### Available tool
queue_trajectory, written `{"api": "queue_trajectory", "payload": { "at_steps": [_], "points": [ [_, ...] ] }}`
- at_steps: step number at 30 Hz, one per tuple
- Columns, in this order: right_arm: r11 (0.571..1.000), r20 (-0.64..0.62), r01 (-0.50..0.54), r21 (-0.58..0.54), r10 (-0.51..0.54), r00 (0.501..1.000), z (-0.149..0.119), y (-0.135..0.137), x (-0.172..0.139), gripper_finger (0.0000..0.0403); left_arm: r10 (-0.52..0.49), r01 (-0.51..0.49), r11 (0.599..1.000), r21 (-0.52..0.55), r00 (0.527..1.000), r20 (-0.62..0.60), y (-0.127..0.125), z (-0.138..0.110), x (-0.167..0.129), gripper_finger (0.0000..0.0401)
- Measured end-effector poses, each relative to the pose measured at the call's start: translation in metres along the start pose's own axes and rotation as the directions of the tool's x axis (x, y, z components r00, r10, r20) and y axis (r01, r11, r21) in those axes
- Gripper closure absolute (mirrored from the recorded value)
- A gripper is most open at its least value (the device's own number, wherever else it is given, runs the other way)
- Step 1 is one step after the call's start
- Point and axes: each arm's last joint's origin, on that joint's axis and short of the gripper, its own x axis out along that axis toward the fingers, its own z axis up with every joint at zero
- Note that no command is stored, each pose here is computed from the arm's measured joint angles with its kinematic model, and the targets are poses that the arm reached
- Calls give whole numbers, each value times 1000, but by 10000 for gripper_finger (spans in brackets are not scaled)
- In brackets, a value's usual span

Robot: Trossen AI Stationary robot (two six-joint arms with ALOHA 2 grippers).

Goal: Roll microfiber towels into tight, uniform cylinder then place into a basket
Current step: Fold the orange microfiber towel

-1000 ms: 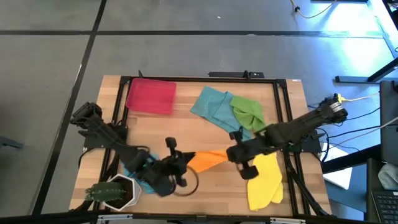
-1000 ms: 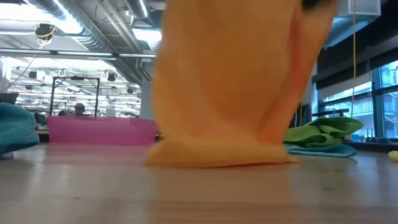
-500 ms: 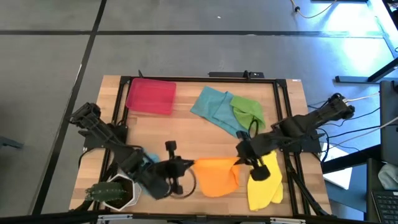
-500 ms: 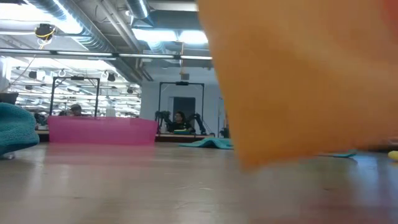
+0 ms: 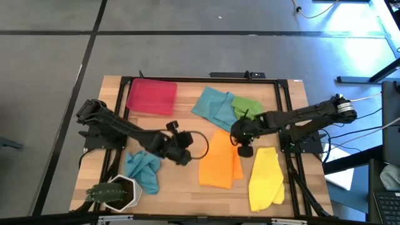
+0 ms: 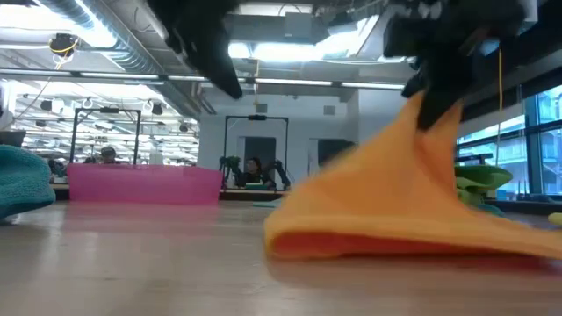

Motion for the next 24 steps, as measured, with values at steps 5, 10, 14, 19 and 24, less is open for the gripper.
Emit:
{"api": "queue_trajectory", "payload": {
  "at_steps": [5,10,14,19,24],
  "points": [
    [999,44,47,-15,-46,998,2,-14,6,397,0,0,1000,-19,1000,12,8,-4,22,401],
    [999,64,-10,-42,12,998,5,-14,6,397,-136,136,991,6,986,95,-1,-1,29,401],
    [994,67,-44,-101,51,996,5,-9,6,397,-229,222,973,58,956,185,-6,-3,38,398],
    [975,100,-62,-212,85,991,6,2,6,397,-336,329,941,75,898,284,6,3,55,355],
    [946,164,-73,-317,130,978,10,16,4,397,-357,356,933,59,886,295,24,11,84,285]
  ]
}}
